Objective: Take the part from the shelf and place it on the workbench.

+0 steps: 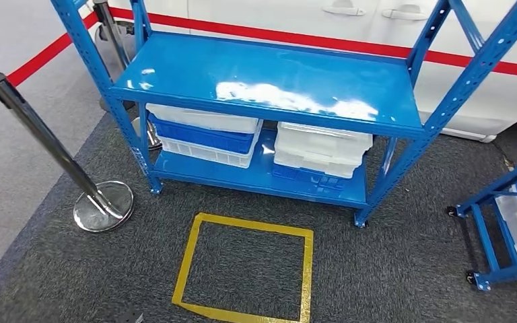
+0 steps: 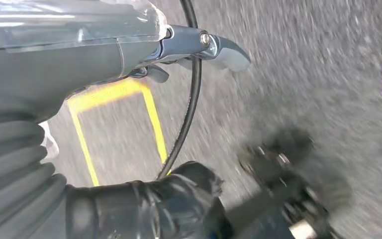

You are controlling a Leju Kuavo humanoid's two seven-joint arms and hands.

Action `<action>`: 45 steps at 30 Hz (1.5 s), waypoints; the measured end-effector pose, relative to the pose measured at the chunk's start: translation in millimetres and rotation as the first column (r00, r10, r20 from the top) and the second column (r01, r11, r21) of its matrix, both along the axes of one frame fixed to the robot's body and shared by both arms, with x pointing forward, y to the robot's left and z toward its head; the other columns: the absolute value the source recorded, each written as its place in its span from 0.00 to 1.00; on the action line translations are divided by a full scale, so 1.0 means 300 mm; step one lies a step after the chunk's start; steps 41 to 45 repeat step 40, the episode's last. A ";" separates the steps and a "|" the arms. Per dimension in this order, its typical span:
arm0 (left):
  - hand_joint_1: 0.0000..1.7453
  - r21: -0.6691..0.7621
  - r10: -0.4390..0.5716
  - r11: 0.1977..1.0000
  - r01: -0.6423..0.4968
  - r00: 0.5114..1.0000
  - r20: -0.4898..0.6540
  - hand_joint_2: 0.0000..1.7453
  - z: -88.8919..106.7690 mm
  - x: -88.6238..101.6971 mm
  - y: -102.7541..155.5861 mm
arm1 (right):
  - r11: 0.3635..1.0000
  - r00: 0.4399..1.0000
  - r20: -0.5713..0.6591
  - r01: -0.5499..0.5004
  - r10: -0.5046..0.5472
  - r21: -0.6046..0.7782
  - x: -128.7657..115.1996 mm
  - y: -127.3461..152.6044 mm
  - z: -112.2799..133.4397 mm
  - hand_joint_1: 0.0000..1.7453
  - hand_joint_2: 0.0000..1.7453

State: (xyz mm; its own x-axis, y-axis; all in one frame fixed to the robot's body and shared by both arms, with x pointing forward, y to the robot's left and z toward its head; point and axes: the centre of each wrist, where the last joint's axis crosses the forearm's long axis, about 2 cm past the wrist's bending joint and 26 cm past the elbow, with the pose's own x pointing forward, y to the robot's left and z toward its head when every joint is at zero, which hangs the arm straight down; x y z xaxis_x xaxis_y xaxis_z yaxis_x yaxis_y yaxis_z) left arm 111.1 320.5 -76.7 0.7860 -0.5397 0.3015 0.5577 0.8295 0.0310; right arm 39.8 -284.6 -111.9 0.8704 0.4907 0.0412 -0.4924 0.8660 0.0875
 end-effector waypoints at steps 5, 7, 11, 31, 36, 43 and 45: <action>0.00 0.047 -0.053 0.998 0.052 0.999 0.014 1.00 0.003 0.010 0.041 | 0.998 0.998 0.007 0.061 -0.061 0.004 -0.005 -0.005 -0.001 0.00 0.00; 0.00 0.063 -0.078 0.995 0.077 0.997 0.018 1.00 0.004 0.013 0.050 | 0.997 0.996 0.011 0.083 -0.083 0.002 -0.002 -0.008 0.000 0.00 0.00; 0.00 0.085 -0.109 0.991 0.106 0.994 0.026 1.00 0.007 0.018 0.079 | 0.992 0.992 0.011 0.123 -0.123 -0.001 -0.010 -0.005 -0.001 0.00 0.00; 0.00 0.065 0.033 0.997 -0.031 0.999 -0.028 1.00 -0.052 -0.127 0.129 | 0.886 0.887 0.001 0.463 -0.463 0.017 -0.042 -0.013 -0.003 0.00 1.00; 0.00 0.034 0.179 0.983 -0.179 0.984 -0.014 0.75 -0.073 -0.179 0.073 | 0.872 0.870 0.059 0.490 -0.490 0.013 -0.071 -0.021 -0.004 0.00 1.00; 0.00 0.017 0.281 0.960 -0.281 0.960 -0.012 0.00 -0.085 -0.220 0.032 | 0.864 0.859 0.099 0.503 -0.501 0.013 -0.090 -0.022 -0.003 0.00 1.00; 0.00 0.017 0.281 0.960 -0.281 0.960 -0.012 0.00 -0.085 -0.220 0.032 | 0.864 0.859 0.099 0.503 -0.501 0.013 -0.090 -0.022 -0.003 0.00 1.00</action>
